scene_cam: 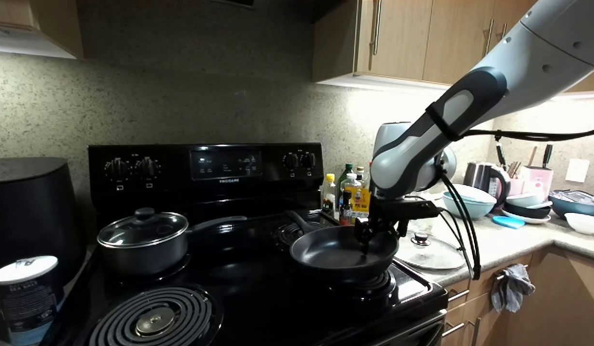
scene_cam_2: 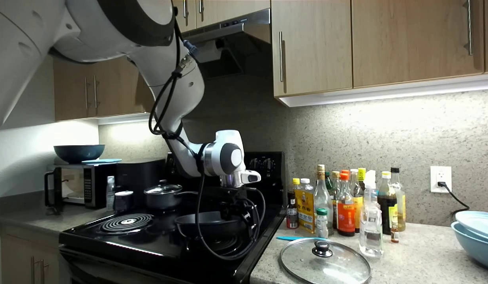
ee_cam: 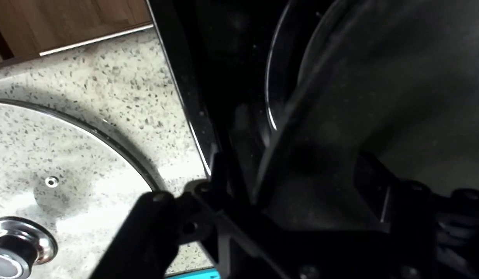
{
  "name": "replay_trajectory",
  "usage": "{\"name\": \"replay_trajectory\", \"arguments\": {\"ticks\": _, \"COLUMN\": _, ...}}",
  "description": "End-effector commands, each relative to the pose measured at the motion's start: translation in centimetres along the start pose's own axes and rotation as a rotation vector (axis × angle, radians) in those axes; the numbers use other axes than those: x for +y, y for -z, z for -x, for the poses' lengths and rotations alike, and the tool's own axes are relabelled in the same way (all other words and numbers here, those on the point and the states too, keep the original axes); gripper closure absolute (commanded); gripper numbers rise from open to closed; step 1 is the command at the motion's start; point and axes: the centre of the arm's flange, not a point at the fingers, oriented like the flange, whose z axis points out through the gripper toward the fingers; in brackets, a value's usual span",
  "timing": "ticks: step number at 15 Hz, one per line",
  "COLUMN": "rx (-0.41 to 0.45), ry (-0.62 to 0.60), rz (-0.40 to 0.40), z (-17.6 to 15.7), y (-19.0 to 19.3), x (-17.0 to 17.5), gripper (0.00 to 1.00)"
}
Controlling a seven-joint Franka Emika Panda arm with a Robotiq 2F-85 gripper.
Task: Remove the lid from the pot
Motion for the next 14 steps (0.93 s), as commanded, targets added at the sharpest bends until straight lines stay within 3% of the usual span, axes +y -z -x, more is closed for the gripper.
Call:
{"name": "replay_trajectory", "arguments": {"ticks": 1, "rx": -0.006, "ry": 0.051, "rz": -0.004, "z": 1.6, "y": 0.2, "x": 0.4, "gripper": 0.47}}
{"name": "replay_trajectory", "arguments": {"ticks": 9, "rx": 0.018, "ry": 0.144, "rz": 0.008, "z": 1.7, "y": 0.9, "x": 1.0, "gripper": 0.97}}
{"name": "replay_trajectory", "arguments": {"ticks": 11, "rx": 0.043, "ry": 0.135, "rz": -0.017, "z": 1.4, "y": 1.7, "x": 0.8, "gripper": 0.97}}
{"name": "replay_trajectory", "arguments": {"ticks": 14, "rx": 0.041, "ry": 0.147, "rz": 0.010, "z": 1.4, "y": 1.3, "x": 1.3, "gripper": 0.96}}
